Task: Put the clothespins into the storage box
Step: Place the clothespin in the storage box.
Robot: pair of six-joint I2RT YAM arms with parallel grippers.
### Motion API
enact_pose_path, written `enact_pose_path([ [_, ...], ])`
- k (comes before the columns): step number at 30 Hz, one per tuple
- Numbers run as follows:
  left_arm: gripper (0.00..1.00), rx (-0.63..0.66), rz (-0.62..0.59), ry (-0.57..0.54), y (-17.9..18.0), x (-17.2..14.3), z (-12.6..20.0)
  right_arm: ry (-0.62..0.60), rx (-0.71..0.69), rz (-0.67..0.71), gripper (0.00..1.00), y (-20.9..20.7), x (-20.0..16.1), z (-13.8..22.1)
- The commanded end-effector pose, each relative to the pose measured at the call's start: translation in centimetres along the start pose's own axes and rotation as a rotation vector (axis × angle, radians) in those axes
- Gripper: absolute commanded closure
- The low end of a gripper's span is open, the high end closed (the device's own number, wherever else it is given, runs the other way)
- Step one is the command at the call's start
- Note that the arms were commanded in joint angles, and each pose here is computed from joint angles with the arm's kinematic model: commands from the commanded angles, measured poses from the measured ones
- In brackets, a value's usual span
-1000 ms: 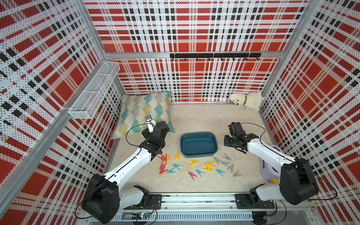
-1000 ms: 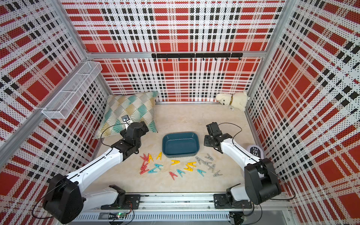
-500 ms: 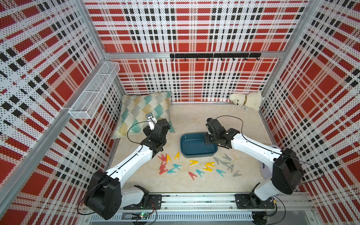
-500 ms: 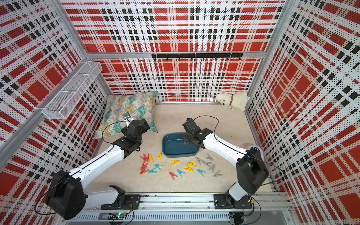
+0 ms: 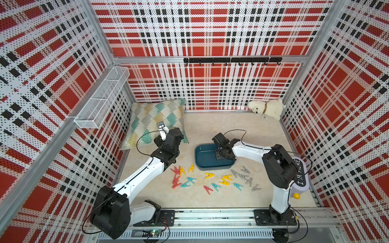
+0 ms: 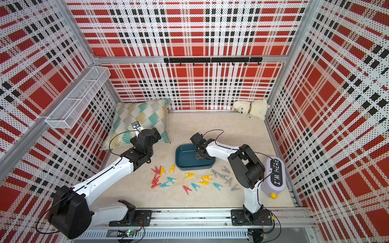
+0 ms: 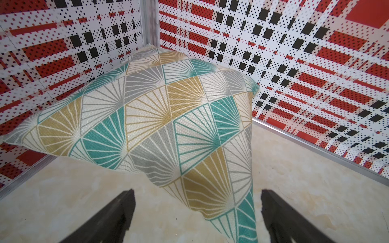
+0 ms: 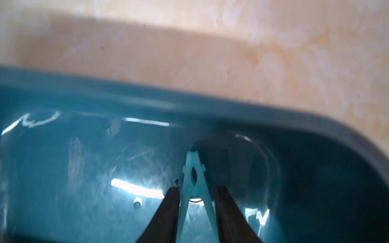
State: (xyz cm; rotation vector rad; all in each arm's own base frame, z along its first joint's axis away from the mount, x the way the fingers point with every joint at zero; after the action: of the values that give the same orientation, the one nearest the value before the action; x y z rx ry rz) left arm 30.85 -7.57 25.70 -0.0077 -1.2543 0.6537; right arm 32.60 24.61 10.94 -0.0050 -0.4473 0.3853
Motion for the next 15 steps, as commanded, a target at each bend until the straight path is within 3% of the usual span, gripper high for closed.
enact_pose_path([
  [1,0.01,0.0,0.008,-0.032,-0.2,1.3,0.4,-0.006,-0.068,0.02,0.64,-0.1,0.8,-0.9],
  [5,0.01,0.006,0.003,-0.039,-0.1,1.4,0.5,0.002,-0.069,0.02,0.62,0.2,1.1,-1.6],
  [10,0.01,0.012,-0.007,-0.045,0.0,1.6,0.4,-0.005,-0.073,0.021,0.53,0.2,1.3,-1.6],
  [15,0.01,0.013,-0.015,-0.05,-0.3,1.8,0.4,-0.052,-0.055,0.012,0.47,0.1,2.2,-0.2],
])
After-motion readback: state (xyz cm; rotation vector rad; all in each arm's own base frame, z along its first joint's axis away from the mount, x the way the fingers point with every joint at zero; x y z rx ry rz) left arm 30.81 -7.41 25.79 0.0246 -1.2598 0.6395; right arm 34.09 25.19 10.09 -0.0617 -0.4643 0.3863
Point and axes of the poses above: each gripper's point midway between its finger pads, its own z axis back along the fingers, its own y axis along the line the jaws close on, x = y × z, the point moved 8 cm from there along z, back along the fingers, and after that the axes turned 10 degrees about z, right-handed, at the moved point
